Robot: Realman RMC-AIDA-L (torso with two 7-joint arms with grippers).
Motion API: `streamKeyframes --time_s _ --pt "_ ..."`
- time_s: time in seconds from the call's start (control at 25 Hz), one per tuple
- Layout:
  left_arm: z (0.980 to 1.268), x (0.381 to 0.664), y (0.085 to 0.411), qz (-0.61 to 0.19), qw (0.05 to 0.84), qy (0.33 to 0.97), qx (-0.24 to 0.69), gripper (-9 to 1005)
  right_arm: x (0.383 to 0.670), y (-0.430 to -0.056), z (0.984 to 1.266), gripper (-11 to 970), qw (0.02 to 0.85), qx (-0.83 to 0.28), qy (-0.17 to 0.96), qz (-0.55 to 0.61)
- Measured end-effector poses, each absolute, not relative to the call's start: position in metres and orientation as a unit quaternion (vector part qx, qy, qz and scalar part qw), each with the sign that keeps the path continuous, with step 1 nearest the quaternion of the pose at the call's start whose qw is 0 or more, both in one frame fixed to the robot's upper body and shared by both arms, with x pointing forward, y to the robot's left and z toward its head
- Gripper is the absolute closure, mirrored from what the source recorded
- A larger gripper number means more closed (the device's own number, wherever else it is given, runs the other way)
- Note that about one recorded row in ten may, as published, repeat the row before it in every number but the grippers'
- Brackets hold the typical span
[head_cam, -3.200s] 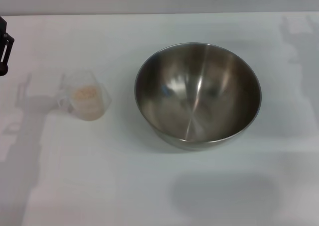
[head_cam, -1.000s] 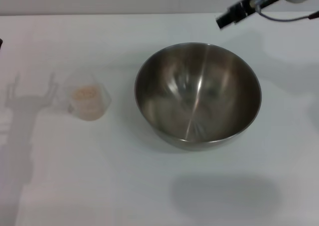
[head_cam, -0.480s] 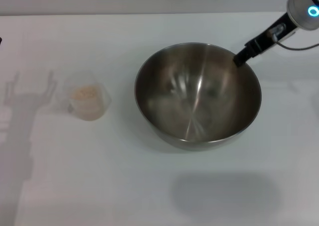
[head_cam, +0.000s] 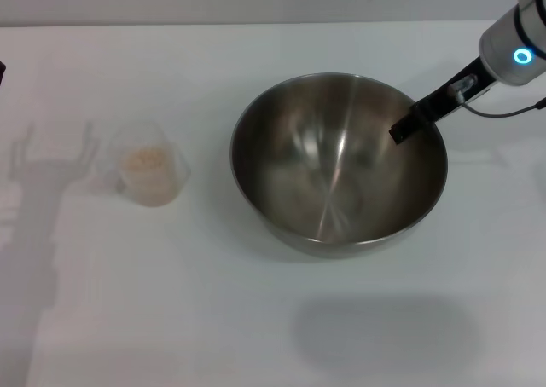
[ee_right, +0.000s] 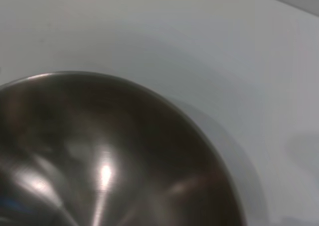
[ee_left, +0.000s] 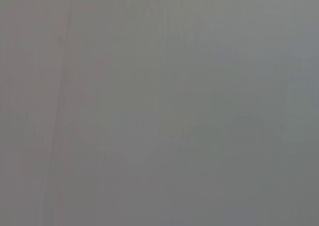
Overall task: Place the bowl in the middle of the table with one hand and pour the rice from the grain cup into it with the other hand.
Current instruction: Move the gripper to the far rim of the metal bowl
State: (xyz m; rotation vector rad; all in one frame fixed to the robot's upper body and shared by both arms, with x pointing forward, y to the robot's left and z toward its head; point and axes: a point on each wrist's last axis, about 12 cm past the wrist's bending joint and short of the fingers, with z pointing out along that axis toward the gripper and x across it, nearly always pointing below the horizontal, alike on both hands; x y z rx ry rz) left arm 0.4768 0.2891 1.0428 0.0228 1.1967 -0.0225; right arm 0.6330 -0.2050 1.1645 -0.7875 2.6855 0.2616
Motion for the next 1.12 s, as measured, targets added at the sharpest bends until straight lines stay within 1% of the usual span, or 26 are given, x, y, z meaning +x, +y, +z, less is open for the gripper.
streamKeyframes --time_s 0.12,0.48,0.68,0.88,1.12 --pt "1.043 0.477 0.289 -0.011 0.826 0.563 0.010 156 0.634 -0.204 1.161 295 0.167 -0.277 0.941 0.096" --pt "1.044 0.476 0.289 -0.011 0.828 0.560 0.010 156 0.633 -0.202 1.156 481 0.170 -0.282 0.938 0.110" --pt "1.044 0.476 0.290 -0.010 0.829 0.560 0.011 156 0.633 -0.202 1.155 719 0.172 -0.286 0.936 0.112" --pt "1.044 0.477 0.291 -0.007 0.829 0.559 0.010 156 0.634 -0.202 1.157 934 0.176 -0.286 0.935 0.112" --pt "1.044 0.477 0.292 -0.005 0.830 0.558 0.008 155 0.637 -0.204 1.166 948 0.193 -0.283 0.933 0.113"
